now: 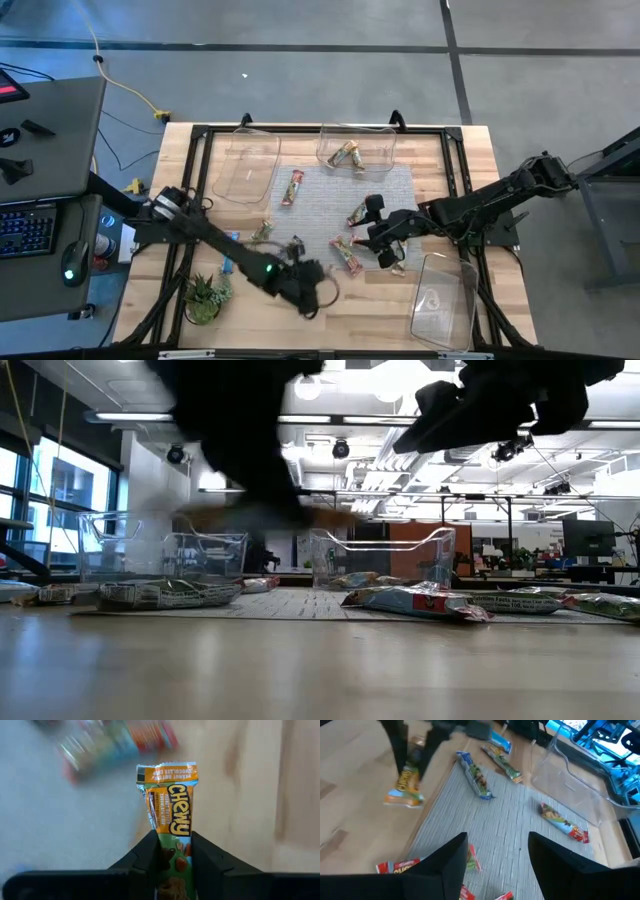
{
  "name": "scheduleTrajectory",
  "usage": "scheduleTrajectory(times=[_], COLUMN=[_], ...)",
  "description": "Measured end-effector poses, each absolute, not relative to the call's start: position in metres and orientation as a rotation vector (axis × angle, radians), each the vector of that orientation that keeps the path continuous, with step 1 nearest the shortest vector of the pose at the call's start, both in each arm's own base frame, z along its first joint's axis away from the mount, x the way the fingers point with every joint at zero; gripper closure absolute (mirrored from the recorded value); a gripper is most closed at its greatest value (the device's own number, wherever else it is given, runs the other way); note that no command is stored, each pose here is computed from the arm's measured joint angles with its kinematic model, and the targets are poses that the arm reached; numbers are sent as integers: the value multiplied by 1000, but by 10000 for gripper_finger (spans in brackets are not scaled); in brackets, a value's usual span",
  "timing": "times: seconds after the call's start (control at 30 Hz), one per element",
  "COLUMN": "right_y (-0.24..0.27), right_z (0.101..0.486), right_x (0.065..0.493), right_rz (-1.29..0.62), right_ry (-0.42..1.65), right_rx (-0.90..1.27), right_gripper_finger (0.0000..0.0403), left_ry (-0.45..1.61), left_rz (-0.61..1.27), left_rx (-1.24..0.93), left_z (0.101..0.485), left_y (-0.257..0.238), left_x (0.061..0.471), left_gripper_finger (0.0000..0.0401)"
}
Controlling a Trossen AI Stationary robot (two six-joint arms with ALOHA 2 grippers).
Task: Pick and place Granola Bars by type
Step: Put the yellow granola bar into the top right transparent bin
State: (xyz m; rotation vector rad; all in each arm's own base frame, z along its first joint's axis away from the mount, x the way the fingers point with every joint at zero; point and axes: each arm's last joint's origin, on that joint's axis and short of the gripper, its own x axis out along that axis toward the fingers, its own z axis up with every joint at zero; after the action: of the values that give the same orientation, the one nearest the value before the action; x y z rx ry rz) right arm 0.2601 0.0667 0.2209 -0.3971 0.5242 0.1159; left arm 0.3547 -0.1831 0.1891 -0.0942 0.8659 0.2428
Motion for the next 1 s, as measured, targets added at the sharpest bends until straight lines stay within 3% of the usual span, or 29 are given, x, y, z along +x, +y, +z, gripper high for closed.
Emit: scheduleTrajectory(times=[0.27, 0.47, 0.77, 1.0], right_y=[71, 78, 74, 74], right_z=[211, 194, 192, 193], right_x=[253, 242, 241, 242], right_rz=[154, 154, 46, 48], right_ry=[639, 675, 677, 665], right_rx=[-180, -181, -220, -215], right_gripper_finger=[213, 229, 242, 237], left_ry=[891, 809, 640, 617], left_rz=[469, 590, 548, 594], left_rx=[143, 194, -122, -287], left_z=[253, 276, 280, 262], left_y=[-110, -19, 129, 190], left_x=[382, 413, 418, 406], left_gripper_finger=[319, 319, 320, 320])
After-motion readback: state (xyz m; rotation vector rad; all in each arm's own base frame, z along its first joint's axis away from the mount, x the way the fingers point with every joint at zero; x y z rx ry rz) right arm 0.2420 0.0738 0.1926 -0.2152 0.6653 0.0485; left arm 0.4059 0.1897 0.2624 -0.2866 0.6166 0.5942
